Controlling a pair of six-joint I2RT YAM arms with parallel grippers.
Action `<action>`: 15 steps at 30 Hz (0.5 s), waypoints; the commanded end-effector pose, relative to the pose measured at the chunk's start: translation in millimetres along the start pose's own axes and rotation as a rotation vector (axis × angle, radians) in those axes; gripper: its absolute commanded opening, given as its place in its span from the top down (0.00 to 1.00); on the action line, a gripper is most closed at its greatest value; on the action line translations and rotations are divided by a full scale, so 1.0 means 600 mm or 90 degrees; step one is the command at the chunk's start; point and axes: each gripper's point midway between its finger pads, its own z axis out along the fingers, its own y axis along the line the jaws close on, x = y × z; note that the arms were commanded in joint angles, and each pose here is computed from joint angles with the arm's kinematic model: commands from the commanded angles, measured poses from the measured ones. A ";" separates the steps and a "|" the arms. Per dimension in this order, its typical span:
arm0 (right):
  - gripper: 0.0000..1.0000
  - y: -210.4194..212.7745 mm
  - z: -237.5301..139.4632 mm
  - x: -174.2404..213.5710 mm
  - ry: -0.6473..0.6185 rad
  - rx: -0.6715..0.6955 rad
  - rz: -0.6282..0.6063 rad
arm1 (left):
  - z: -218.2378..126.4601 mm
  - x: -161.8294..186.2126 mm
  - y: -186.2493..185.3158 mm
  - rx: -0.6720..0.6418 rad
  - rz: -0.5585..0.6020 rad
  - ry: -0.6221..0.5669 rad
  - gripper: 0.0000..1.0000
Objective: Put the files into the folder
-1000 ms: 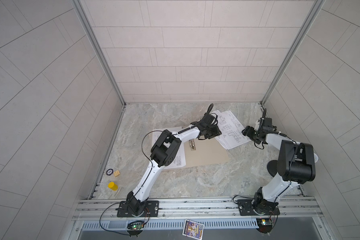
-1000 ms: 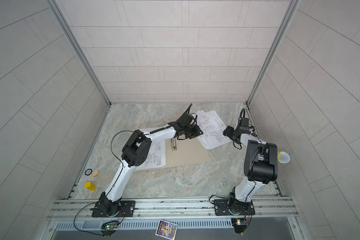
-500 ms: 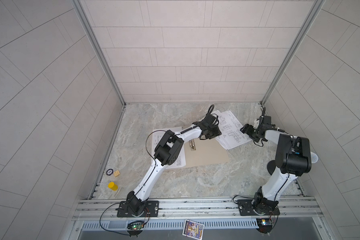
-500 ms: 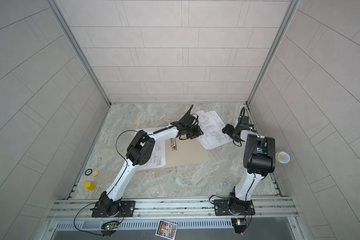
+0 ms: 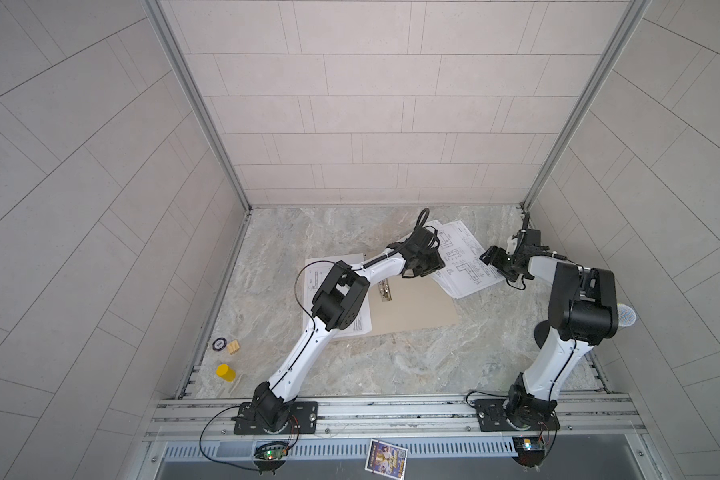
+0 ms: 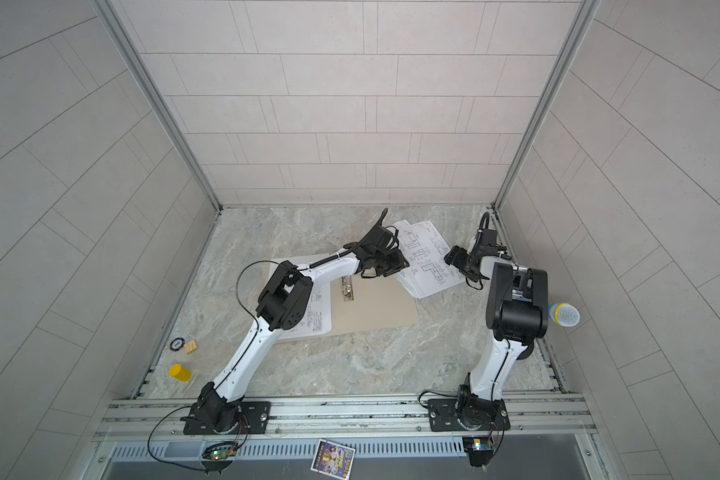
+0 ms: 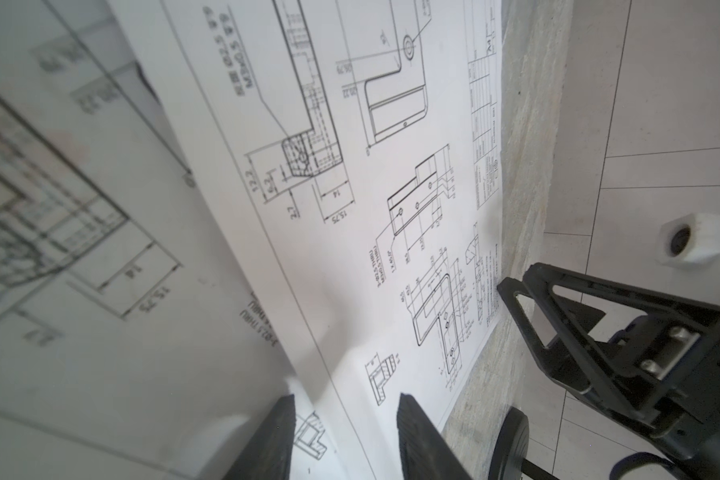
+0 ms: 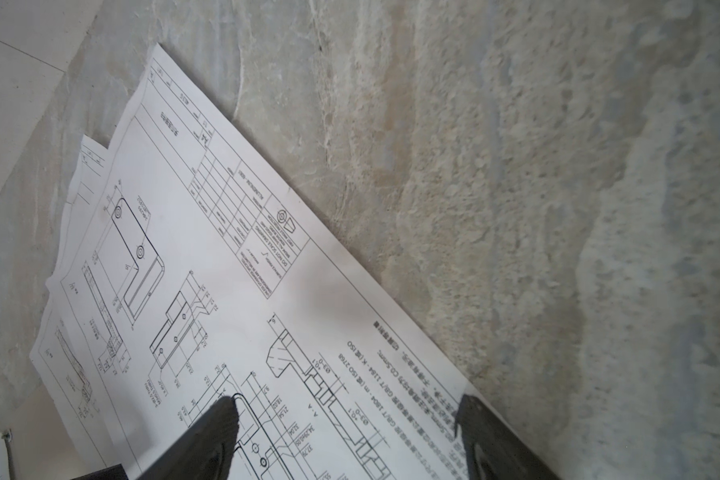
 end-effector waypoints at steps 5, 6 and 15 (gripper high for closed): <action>0.26 -0.025 0.022 0.043 0.070 0.023 0.016 | 0.026 0.001 -0.002 0.024 -0.026 -0.001 0.55; 0.27 -0.023 0.024 0.045 0.072 0.020 0.015 | 0.028 0.000 -0.006 0.034 -0.031 -0.001 0.55; 0.27 -0.015 0.011 0.040 0.063 0.013 0.015 | 0.017 -0.013 -0.041 0.096 -0.049 -0.020 0.82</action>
